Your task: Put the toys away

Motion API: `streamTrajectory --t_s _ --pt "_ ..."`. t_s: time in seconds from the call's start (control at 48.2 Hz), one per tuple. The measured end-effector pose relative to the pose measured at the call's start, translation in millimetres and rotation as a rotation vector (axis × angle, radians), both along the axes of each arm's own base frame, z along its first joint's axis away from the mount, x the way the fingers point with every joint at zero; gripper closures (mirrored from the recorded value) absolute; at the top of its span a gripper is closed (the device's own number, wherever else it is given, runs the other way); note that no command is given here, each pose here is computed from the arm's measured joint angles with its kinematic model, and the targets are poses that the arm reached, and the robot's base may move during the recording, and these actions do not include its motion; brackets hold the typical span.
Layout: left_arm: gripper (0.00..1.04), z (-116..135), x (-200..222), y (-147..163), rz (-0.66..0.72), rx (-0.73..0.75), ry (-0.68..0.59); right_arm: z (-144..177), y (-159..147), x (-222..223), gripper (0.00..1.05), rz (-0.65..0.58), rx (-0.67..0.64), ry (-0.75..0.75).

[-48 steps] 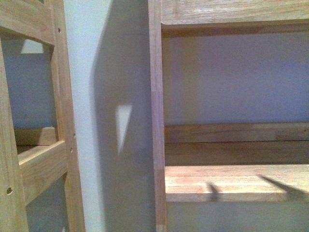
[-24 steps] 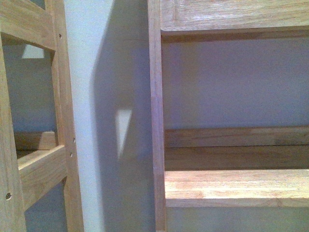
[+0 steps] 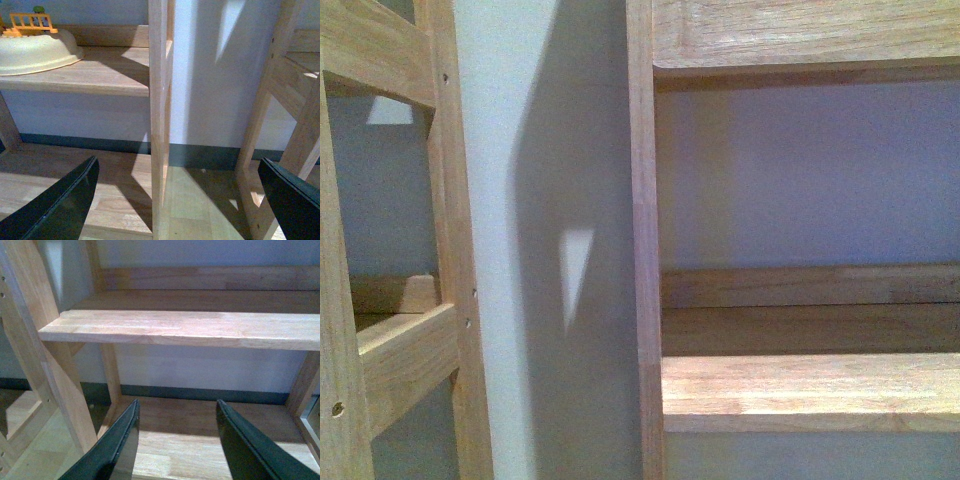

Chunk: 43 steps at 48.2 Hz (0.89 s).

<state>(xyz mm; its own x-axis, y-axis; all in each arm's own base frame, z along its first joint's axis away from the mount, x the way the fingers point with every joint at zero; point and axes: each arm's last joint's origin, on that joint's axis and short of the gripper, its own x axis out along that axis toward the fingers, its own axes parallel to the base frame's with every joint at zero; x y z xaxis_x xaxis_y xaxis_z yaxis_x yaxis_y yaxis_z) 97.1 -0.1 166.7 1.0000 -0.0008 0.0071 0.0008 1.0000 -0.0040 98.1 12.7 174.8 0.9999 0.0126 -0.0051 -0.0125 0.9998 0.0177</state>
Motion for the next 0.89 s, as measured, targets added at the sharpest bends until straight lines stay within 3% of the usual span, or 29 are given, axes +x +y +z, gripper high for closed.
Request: streamTrajectory --t_s 0.187,0.623,0.768,0.893 --pt "0.06 0.0 0.0 0.0 0.000 0.000 0.000 -7.4 -12.1 -0.7 1.02 -0.010 -0.014 -0.010" --pt "0.06 0.0 0.0 0.0 0.000 0.000 0.000 -7.3 -12.3 -0.8 1.01 -0.011 -0.014 -0.011" --pt "0.06 0.0 0.0 0.0 0.000 0.000 0.000 -7.3 -12.3 -0.8 0.75 -0.011 -0.015 -0.011" --pt "0.06 0.0 0.0 0.0 0.000 0.000 0.000 -7.3 -12.3 -0.8 0.59 -0.011 -0.015 -0.011"
